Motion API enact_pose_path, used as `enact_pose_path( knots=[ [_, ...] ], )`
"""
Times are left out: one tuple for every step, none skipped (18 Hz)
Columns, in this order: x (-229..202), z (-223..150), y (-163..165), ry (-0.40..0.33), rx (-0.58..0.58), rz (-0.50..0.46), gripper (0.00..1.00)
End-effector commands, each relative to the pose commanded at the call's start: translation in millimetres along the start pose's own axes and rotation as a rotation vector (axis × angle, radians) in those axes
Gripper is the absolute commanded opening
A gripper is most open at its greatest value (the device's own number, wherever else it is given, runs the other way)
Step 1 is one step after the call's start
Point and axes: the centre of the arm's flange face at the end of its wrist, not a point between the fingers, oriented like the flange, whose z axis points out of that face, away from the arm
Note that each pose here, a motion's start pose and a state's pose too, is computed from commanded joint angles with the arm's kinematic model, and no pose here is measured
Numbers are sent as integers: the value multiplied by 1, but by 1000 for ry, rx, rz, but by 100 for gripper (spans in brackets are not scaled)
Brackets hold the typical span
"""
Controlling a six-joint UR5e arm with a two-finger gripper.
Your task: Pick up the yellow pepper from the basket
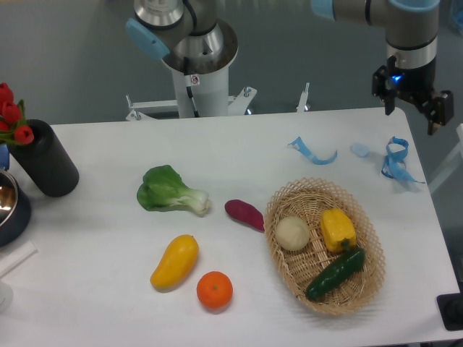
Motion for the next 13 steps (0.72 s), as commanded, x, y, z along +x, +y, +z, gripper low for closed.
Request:
enact_pose_path(
  knots=[
    [0,1,0,1,0,-1,100],
    [-2,0,0,-3,-2,-2,100],
    [-2,-1,0,-6,-1,-2,100],
    [-2,-2,0,-9,-2,-1,100],
    [-2,-1,0,-8,-1,-5,100],
    [0,0,0,-2,0,-6,100],
    [2,2,0,3,0,-9,100],
    [3,3,0,6,1,-9,100],
    [3,5,0,9,0,-12,100],
    [5,7,1,16,0,-14,100],
    [7,9,2,21,0,-17,100],
    [8,10,4,24,-1,-27,100],
    [9,10,8,26,-2,-52,100]
  ],
)
